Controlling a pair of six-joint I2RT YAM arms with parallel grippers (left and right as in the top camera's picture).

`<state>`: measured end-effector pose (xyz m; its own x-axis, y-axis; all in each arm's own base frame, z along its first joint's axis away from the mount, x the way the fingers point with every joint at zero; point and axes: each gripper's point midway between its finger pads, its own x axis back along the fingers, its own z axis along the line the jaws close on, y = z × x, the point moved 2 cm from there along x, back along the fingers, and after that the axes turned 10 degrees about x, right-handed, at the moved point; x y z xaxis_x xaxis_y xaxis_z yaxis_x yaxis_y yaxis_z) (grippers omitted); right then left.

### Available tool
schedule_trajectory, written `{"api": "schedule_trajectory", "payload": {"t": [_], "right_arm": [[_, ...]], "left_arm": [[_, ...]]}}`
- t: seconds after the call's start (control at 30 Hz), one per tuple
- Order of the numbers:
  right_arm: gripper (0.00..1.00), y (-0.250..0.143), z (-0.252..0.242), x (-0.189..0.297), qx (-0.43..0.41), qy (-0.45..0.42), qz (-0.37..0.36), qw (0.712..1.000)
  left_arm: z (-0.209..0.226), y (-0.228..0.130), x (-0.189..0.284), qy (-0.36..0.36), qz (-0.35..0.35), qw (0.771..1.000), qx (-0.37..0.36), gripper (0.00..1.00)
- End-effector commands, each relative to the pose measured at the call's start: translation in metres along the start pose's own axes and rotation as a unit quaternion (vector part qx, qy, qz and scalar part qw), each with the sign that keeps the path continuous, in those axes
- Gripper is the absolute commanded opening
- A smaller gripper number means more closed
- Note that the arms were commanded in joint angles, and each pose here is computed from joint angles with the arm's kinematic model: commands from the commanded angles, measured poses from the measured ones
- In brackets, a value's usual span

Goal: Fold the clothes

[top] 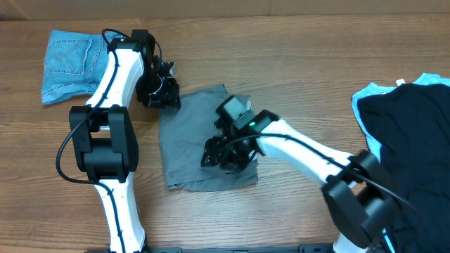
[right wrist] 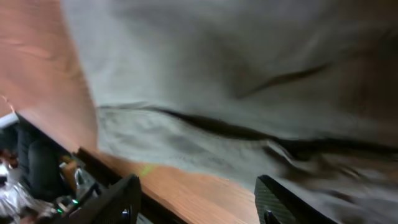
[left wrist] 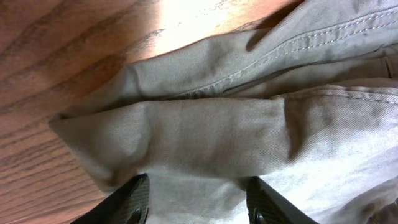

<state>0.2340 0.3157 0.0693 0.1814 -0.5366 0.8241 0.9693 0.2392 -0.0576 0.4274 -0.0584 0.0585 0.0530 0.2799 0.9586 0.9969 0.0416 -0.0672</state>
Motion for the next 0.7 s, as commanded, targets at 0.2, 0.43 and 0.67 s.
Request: {"api": "schedule_trajectory", "payload": {"t": [0.2, 0.43, 0.67], "right_arm": [[0.48, 0.006, -0.027, -0.019, -0.107, -0.057, -0.014, 0.992], [0.47, -0.003, -0.050, -0.049, -0.169, -0.054, -0.002, 0.984], [0.04, -0.007, -0.069, -0.046, -0.178, -0.060, 0.021, 0.982]], "left_arm": [[-0.005, 0.004, 0.008, -0.012, -0.013, 1.000, -0.009, 0.54], [-0.004, 0.004, 0.008, -0.012, -0.011, 1.000, -0.007, 0.55], [-0.004, 0.003, 0.008, -0.012, -0.010, 1.000, -0.007, 0.55]]}}
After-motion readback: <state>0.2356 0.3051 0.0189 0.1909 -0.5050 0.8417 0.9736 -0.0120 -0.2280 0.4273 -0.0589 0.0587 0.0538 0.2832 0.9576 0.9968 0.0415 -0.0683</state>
